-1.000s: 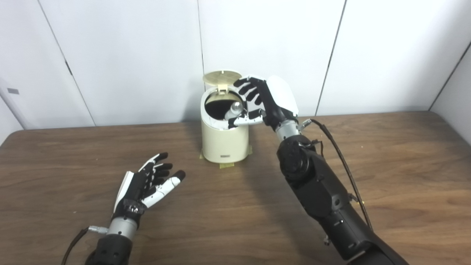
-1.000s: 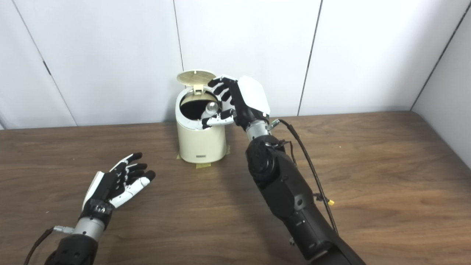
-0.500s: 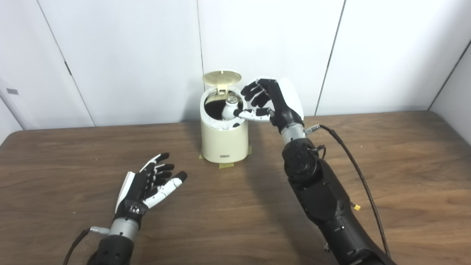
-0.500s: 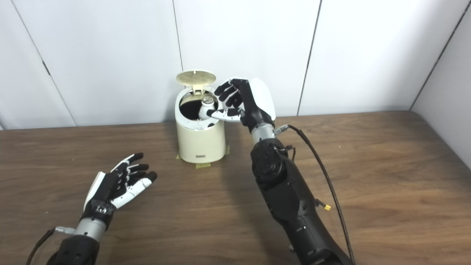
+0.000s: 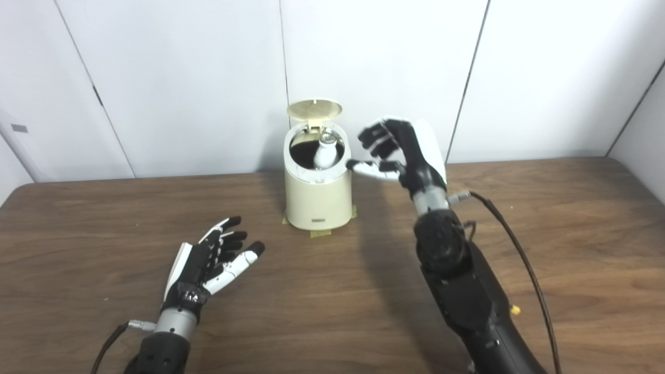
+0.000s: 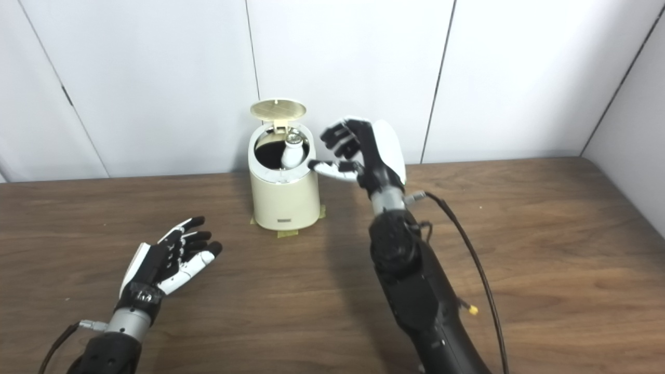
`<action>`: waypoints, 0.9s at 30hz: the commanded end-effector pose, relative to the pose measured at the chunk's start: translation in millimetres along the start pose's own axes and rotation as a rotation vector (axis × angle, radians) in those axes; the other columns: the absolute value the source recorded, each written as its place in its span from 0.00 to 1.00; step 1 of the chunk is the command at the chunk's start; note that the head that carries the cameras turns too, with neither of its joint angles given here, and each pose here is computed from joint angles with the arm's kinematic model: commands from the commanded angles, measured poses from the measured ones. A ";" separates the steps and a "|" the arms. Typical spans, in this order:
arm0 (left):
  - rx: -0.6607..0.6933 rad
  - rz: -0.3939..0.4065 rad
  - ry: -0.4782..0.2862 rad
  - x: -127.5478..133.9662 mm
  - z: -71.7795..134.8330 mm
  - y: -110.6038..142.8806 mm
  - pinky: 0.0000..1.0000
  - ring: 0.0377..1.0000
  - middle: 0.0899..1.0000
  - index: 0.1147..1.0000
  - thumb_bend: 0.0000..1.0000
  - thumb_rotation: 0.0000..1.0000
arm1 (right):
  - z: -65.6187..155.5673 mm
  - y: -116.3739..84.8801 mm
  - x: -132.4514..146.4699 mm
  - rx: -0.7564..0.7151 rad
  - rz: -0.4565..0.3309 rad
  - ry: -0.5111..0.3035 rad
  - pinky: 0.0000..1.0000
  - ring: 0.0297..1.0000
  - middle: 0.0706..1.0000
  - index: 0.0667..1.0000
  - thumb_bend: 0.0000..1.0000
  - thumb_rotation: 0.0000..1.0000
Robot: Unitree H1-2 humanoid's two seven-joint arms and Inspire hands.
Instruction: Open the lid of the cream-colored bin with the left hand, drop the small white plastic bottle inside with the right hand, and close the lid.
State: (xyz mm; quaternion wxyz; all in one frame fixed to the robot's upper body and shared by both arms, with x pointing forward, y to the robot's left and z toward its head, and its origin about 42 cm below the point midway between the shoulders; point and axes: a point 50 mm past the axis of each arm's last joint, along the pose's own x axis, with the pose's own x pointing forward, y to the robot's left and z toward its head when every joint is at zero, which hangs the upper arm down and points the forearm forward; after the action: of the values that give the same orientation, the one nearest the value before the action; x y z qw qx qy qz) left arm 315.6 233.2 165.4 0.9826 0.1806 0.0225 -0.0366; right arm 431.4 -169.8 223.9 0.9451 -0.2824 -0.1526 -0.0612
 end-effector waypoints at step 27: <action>-0.207 -0.038 -0.154 47.4 59.3 13.3 0.87 0.89 0.89 0.92 0.55 1.00 | -44.9 -52.8 -121.0 0.513 0.118 0.237 0.81 0.88 0.89 0.85 0.66 1.00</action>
State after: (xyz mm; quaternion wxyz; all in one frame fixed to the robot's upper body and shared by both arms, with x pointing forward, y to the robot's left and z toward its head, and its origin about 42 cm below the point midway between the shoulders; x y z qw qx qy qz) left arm 351.6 229.6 195.1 0.9948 0.0807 0.0112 -0.0605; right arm 315.6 -235.3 162.6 0.9992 -0.0395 0.0040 -0.0002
